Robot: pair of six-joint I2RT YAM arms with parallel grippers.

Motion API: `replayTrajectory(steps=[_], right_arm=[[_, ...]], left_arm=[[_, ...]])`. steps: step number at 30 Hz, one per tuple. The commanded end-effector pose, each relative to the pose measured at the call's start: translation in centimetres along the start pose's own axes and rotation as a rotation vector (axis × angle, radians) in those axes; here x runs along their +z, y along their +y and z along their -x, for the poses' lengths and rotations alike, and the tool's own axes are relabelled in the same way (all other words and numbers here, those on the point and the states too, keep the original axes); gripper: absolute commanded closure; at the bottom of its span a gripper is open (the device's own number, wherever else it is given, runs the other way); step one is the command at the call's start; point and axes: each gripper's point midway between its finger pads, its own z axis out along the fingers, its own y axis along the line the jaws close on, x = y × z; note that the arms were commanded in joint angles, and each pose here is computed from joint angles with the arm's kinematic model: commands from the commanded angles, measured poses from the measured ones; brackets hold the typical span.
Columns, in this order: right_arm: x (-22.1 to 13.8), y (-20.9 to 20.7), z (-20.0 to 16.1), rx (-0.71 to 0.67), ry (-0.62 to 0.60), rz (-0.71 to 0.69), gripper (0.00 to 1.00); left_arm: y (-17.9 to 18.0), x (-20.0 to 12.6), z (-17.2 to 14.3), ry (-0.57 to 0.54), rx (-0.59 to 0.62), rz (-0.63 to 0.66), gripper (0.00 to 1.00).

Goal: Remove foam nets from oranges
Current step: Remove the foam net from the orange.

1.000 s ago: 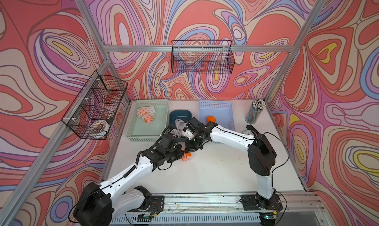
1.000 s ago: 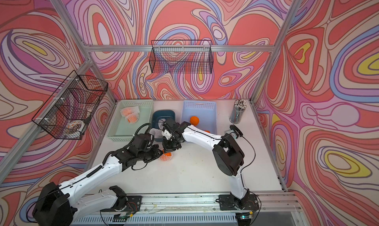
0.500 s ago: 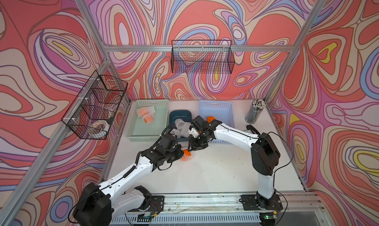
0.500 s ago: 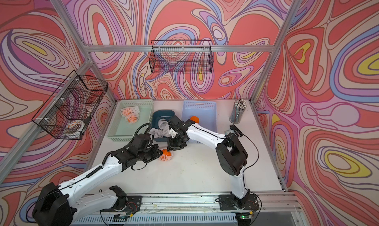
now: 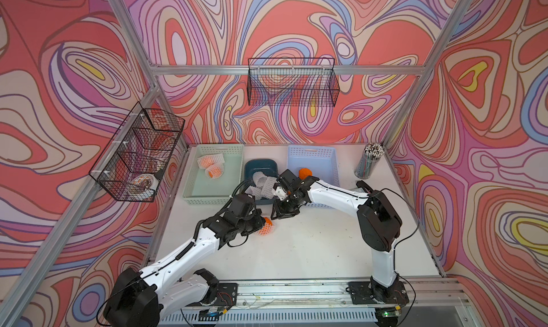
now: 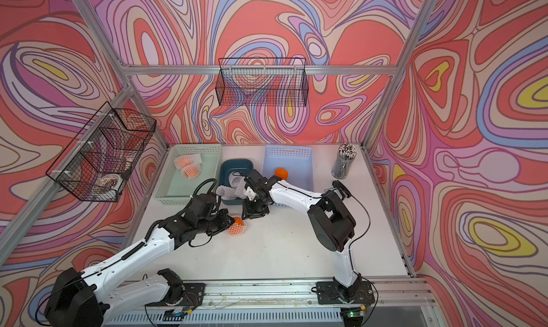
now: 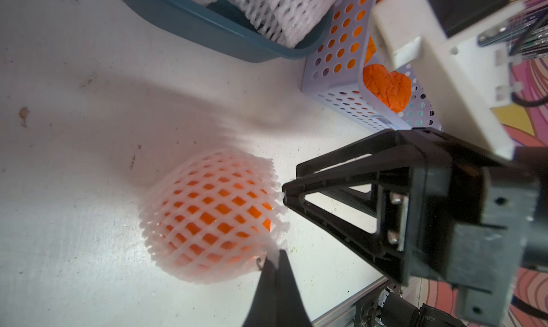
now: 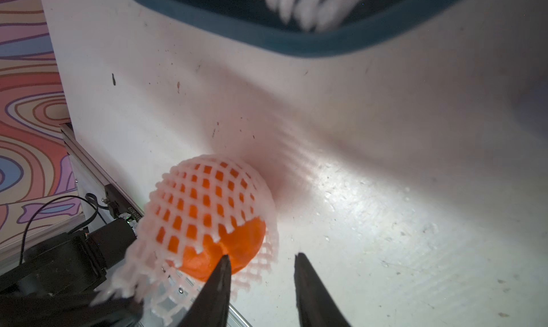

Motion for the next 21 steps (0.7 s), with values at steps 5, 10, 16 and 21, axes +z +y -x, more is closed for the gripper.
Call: replayTrajectory(steps=[5, 10, 16, 21], right_arm=[[1.4, 0.1, -0.2, 0.021, 0.016, 0.072, 0.63], [2.2, 0.4, -0.3, 0.032, 0.029, 0.108, 0.64], [2.5, 1.2, -0.1, 0.023, 0.025, 0.167, 0.64], [2.8, 2.1, -0.1, 0.016, 0.030, 0.221, 0.64]], left_arm=[[1.2, -0.1, -0.4, -0.001, -0.022, 0.026, 1.00], [3.1, -0.6, -1.1, -0.010, -0.044, 0.085, 1.00], [4.3, -1.0, -1.7, -0.015, -0.076, 0.098, 1.00], [4.5, -0.9, -2.0, -0.003, -0.079, 0.107, 1.00]])
